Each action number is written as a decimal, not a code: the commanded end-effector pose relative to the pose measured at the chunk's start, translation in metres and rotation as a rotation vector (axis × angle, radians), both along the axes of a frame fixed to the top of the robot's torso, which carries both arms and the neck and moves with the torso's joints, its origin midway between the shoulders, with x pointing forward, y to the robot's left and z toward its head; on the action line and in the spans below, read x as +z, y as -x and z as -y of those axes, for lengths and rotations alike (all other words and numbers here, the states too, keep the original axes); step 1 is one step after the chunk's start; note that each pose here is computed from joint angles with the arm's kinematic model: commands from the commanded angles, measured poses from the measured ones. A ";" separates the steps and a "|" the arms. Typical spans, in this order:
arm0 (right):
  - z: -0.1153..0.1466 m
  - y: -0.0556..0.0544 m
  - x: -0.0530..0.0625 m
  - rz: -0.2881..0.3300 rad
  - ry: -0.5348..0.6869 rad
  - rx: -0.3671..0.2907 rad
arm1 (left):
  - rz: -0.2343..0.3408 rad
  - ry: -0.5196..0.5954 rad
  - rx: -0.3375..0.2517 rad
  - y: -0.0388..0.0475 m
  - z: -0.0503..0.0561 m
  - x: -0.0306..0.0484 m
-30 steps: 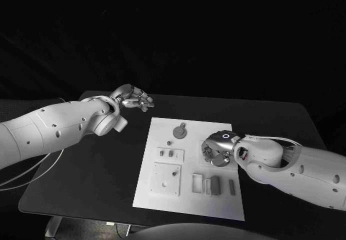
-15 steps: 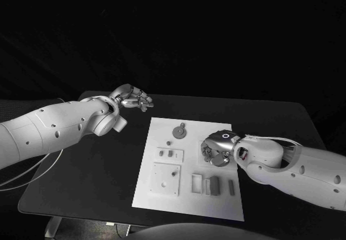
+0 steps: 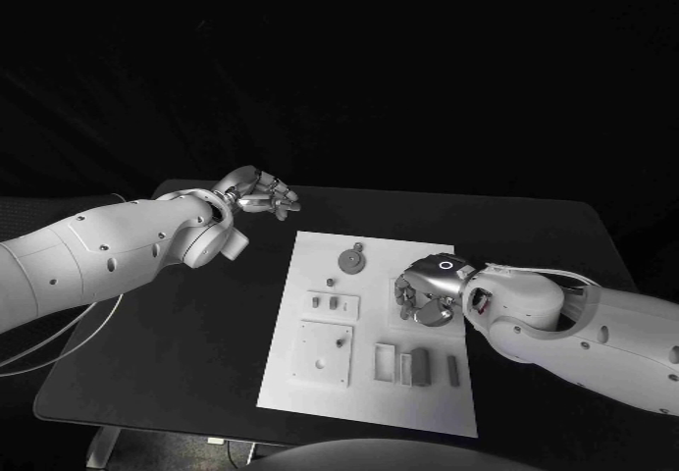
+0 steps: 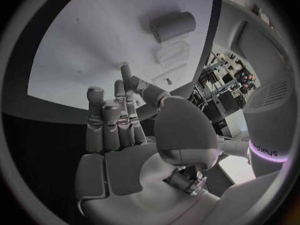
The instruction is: Assemble the parts on the task board
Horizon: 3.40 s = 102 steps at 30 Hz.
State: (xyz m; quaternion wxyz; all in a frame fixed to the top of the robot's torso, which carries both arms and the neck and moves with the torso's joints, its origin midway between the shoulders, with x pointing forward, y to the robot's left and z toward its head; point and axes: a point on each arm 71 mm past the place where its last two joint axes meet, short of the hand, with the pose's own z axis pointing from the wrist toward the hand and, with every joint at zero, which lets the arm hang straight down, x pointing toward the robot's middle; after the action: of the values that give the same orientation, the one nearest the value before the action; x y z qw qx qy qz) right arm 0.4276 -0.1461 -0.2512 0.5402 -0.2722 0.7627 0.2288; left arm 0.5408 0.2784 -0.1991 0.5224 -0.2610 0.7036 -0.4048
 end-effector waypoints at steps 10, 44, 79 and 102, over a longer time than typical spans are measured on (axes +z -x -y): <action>-0.007 0.001 0.022 0.024 -0.036 0.018 | -0.001 0.005 -0.013 -0.0002 0.003 0.0007; -0.150 0.053 0.014 0.027 -0.069 0.354 | 0.013 -0.016 0.018 -0.0175 0.002 -0.0023; -0.153 0.069 -0.027 0.002 0.012 0.385 | 0.008 -0.017 0.016 -0.0190 0.002 -0.0027; -0.152 0.068 -0.031 -0.004 0.034 0.391 | 0.004 -0.018 0.014 -0.0192 0.001 -0.0030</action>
State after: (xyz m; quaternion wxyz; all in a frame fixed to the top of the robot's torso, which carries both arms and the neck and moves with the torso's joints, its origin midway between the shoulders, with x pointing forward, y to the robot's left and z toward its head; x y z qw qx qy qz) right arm 0.3615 0.0056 -0.2798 0.4879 -0.4147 0.6982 0.3202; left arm 0.5599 0.2795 -0.2028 0.5329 -0.2645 0.7036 -0.3886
